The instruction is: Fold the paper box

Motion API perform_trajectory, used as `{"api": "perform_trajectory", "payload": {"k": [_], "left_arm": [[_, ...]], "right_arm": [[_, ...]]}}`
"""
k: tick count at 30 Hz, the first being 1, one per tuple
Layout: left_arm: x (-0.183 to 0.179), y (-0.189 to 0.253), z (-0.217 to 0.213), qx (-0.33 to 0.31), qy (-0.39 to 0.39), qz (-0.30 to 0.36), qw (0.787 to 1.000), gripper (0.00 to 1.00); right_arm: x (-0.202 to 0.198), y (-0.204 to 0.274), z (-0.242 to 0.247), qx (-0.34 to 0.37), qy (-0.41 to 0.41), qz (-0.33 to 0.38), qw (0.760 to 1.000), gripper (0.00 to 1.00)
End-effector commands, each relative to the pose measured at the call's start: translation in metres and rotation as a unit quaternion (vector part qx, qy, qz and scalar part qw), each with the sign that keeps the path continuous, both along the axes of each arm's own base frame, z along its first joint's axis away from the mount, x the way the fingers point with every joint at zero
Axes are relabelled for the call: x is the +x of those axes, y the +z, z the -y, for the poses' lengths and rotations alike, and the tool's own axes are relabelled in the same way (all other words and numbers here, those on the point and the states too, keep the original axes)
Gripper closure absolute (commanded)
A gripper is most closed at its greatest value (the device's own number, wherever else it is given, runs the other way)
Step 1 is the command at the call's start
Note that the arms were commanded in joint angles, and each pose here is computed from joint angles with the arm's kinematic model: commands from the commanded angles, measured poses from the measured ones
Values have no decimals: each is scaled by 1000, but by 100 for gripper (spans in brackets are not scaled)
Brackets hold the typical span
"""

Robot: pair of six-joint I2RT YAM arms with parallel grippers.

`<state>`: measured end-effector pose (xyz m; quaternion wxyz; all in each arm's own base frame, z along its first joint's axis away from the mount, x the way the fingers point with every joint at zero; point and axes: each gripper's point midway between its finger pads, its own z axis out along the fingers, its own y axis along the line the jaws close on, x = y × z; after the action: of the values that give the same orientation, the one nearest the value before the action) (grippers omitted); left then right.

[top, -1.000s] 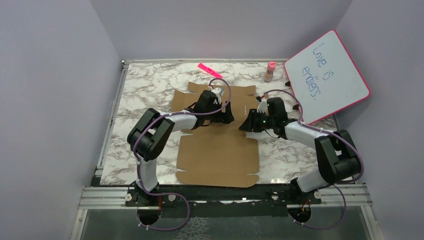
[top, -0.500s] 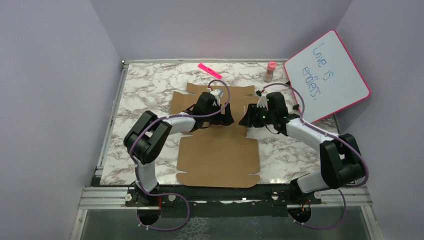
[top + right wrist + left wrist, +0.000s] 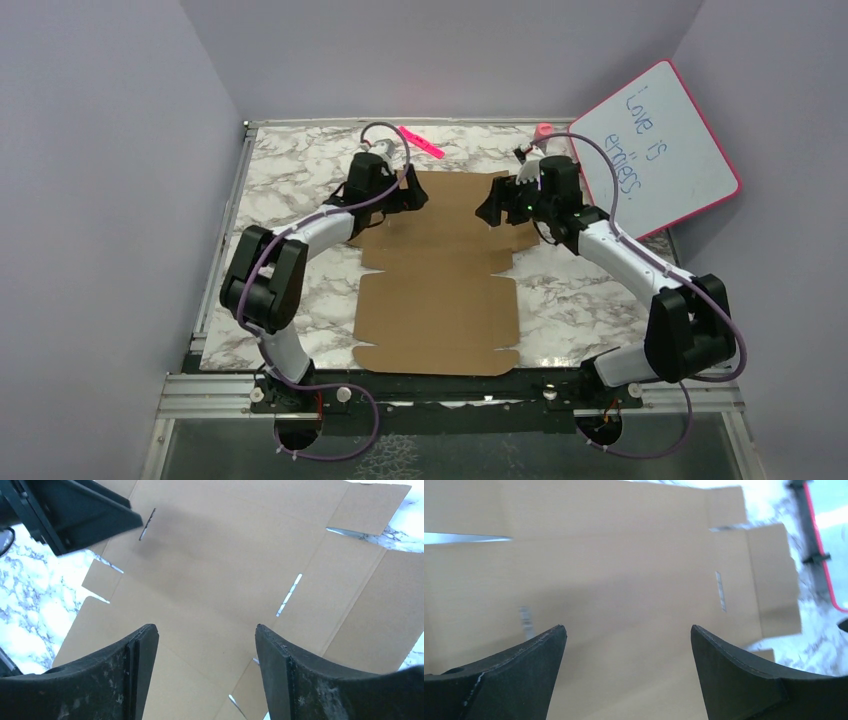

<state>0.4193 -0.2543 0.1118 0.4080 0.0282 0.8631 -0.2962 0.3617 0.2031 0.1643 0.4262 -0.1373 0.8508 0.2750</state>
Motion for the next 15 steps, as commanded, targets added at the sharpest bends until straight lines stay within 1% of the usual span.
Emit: {"api": "perform_trajectory", "payload": {"k": [1, 3, 5, 7, 12, 15], "left_arm": [[25, 17, -55, 17, 59, 8, 998, 5], [36, 17, -77, 22, 84, 8, 996, 4], [50, 14, -95, 25, 106, 3, 994, 4], [65, 4, -109, 31, 120, -13, 992, 4], [91, -7, -128, 39, 122, -28, 991, 5], [105, -16, -131, 44, 103, -33, 993, 8]], "right_arm": [[17, 2, -2, -3, -9, 32, 999, 22], [22, -2, -3, 6, -16, 39, 999, 20], [21, -11, -4, 13, -21, 30, 999, 18], [17, -18, -9, 24, -8, 25, 999, 18], [6, -23, -20, 49, 31, 37, 998, 17], [5, -25, -25, 63, 42, 38, 996, 17]]}}
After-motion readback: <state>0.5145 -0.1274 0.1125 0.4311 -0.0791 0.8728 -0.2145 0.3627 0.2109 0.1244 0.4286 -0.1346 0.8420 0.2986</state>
